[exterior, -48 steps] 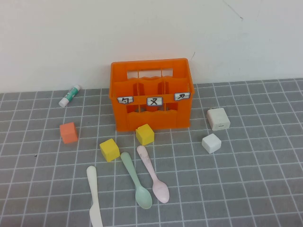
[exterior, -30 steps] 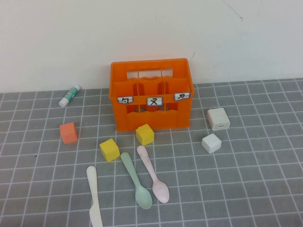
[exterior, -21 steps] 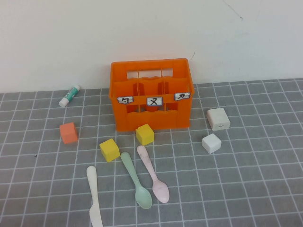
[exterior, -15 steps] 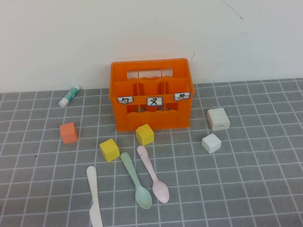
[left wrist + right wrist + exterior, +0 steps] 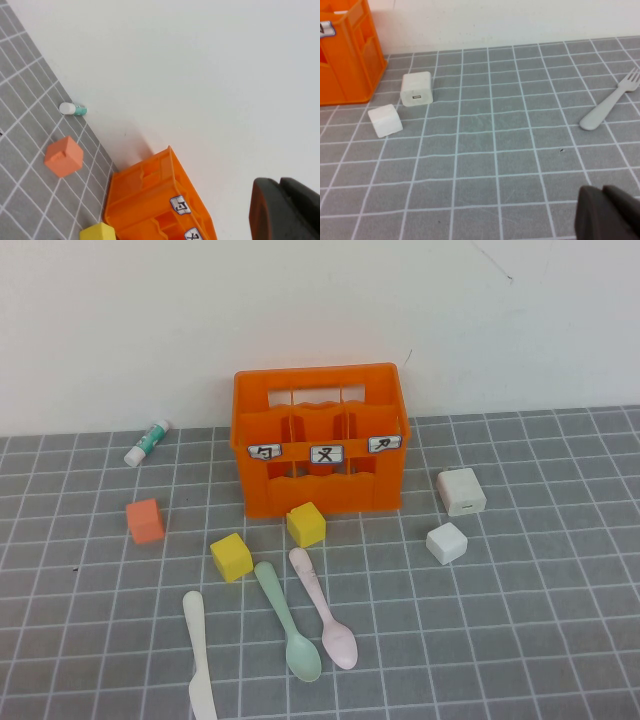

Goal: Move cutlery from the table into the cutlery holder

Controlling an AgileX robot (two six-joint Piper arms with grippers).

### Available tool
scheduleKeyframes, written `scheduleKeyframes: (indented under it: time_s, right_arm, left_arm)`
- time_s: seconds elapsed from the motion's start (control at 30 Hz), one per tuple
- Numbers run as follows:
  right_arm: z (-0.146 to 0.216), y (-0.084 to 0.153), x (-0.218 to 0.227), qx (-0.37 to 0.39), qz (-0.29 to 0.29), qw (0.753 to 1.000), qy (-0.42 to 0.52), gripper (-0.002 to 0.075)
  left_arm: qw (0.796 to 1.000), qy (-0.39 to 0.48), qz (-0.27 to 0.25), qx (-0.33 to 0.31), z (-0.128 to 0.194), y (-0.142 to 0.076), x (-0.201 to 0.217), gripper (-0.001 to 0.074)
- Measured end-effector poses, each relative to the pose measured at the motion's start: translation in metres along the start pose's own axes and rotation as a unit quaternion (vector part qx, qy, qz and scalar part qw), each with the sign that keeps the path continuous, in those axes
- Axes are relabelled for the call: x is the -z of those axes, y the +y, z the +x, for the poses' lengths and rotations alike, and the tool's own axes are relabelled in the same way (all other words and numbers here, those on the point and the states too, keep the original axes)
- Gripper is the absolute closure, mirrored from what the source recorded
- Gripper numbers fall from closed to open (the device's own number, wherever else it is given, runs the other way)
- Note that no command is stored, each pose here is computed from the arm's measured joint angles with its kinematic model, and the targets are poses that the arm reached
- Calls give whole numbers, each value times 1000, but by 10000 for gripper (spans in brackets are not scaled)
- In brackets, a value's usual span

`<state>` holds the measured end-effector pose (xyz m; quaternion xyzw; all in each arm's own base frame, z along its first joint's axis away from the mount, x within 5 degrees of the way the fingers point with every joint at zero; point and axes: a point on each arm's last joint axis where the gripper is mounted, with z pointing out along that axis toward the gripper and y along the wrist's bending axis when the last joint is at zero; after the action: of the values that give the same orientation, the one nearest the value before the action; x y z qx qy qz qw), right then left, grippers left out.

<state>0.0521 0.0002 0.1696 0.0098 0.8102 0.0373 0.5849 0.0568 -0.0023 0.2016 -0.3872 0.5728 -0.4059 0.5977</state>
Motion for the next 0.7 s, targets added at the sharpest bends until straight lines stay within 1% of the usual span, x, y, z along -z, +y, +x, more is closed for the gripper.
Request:
scheduleKeyframes:
  time_s: [0.1, 0.3, 0.4, 0.43, 0.47, 0.5, 0.53, 0.63, 0.67, 0.7]
  right_arm:
    - [0, 0, 0, 0, 0, 1000, 0, 729]
    - [0, 0, 0, 0, 0, 1000, 0, 729]
    - [0, 0, 0, 0, 0, 1000, 0, 729]
    - [0, 0, 0, 0, 0, 1000, 0, 729]
    - [0, 0, 0, 0, 0, 1000, 0, 729]
    - [0, 0, 0, 0, 0, 1000, 0, 729]
    - [0, 0, 0, 0, 0, 1000, 0, 729]
    - [0, 0, 0, 0, 0, 1000, 0, 729]
    - [0, 0, 0, 0, 0, 1000, 0, 729]
    - [0, 0, 0, 0, 0, 1000, 0, 729]
  left_arm:
    - [1000, 0, 0, -7, 0, 0, 0, 736]
    - [1000, 4, 1, 3, 1, 0, 0, 736]
    - [1000, 19, 1, -23, 3, 0, 0, 736]
    - [999, 25, 2, -40, 4, 0, 0, 736]
    - [997, 35, 7, -75, 6, -3, 1, 736]
    - [993, 43, 16, -110, 6, -8, 1, 736]
    - [987, 51, 31, -152, 5, -17, 3, 736]
    - [959, 84, 63, -263, 0, -51, 5, 736]
    - [941, 115, 61, -312, 0, -62, 4, 736]
    - [927, 134, 61, -345, -2, -74, 3, 736]
